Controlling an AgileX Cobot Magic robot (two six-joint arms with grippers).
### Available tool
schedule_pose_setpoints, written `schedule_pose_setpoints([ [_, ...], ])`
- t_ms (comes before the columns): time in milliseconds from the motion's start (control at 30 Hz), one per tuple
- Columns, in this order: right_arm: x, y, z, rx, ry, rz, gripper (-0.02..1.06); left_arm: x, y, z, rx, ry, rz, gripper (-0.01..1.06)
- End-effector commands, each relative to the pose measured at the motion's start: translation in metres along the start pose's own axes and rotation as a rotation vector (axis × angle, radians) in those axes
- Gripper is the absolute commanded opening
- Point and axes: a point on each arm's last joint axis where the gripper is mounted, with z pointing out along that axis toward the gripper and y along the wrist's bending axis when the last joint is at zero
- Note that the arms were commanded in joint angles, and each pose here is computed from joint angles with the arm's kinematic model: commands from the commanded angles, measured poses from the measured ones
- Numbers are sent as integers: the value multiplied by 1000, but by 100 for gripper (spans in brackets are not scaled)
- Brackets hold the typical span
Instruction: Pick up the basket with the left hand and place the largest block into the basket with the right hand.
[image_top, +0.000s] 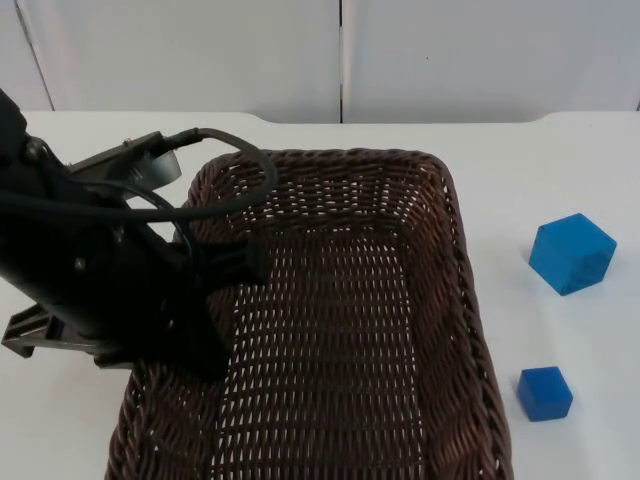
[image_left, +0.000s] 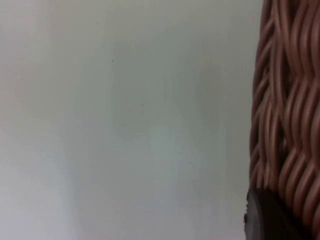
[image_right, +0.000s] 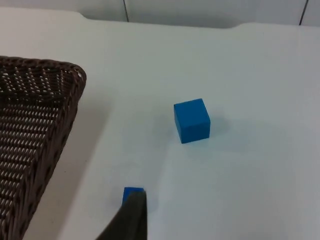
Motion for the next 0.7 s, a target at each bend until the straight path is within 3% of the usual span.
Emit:
schedule_pose_setpoints([
  [0,-12,-1,7,0,10,0,105,0,-2,-1,7,-11,-7,0],
  [300,-64,-10,49,-1,126,-11,105,0,-2,-1,8,-11,-9,0],
  [667,-100,-20,114,-17,277,-31,105,-1,-2,-1,7,-12,-7,0],
])
